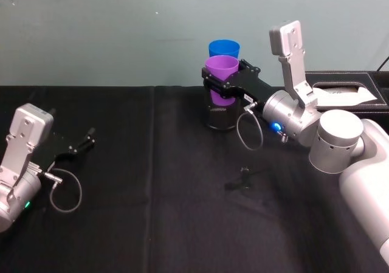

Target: Pick up one cup with a gripper and tap it against the other cup.

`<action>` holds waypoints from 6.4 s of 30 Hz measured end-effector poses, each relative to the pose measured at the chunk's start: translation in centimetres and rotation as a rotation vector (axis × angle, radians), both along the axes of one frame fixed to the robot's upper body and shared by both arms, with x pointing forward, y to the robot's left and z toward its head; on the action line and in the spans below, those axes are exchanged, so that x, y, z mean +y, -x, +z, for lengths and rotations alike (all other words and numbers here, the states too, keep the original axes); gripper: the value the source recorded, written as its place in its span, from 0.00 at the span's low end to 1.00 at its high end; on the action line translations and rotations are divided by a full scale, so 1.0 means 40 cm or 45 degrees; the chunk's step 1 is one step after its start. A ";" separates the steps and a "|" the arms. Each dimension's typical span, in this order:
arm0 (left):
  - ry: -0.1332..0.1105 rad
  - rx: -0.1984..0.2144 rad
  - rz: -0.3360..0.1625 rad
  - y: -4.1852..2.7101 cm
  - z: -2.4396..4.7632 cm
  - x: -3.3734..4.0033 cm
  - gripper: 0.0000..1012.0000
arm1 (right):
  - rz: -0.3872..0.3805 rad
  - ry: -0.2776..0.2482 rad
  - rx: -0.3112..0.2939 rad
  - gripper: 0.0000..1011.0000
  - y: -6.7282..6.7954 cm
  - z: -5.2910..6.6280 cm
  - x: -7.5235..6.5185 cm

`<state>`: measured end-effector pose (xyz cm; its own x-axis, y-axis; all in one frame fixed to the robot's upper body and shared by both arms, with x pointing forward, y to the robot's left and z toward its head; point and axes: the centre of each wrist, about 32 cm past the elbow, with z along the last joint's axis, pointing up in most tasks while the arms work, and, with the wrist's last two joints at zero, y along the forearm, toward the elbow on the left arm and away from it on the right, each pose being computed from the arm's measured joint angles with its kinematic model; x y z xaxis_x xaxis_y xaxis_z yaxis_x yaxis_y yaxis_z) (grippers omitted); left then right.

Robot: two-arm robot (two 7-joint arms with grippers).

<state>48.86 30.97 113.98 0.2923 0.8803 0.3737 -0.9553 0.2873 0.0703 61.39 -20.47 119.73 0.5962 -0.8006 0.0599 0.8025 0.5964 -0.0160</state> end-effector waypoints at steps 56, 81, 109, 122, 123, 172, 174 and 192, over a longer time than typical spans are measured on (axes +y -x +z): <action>0.000 0.000 0.000 0.000 0.000 0.000 0.99 | 0.001 0.001 0.002 0.74 0.001 -0.001 0.000; 0.000 0.000 0.000 0.000 0.000 0.000 0.99 | 0.001 0.001 0.002 0.74 0.001 -0.001 0.000; 0.000 0.000 0.000 0.000 0.000 0.000 0.99 | 0.001 0.001 0.002 0.74 0.001 -0.001 0.000; 0.000 0.000 0.000 0.000 0.000 0.000 0.99 | 0.001 0.001 0.002 0.74 0.001 -0.001 0.000; 0.000 0.000 0.000 0.000 0.000 0.000 0.99 | 0.001 0.001 0.002 0.74 0.001 -0.001 0.000; 0.000 0.000 0.000 0.000 0.000 0.000 0.99 | 0.002 0.001 0.002 0.74 0.001 -0.001 0.000; 0.000 0.000 0.000 0.000 0.000 0.000 0.99 | 0.008 0.002 0.001 0.74 0.005 -0.004 -0.001; 0.000 0.000 0.000 0.000 0.000 0.000 0.99 | 0.084 -0.045 -0.034 0.74 0.121 -0.021 -0.035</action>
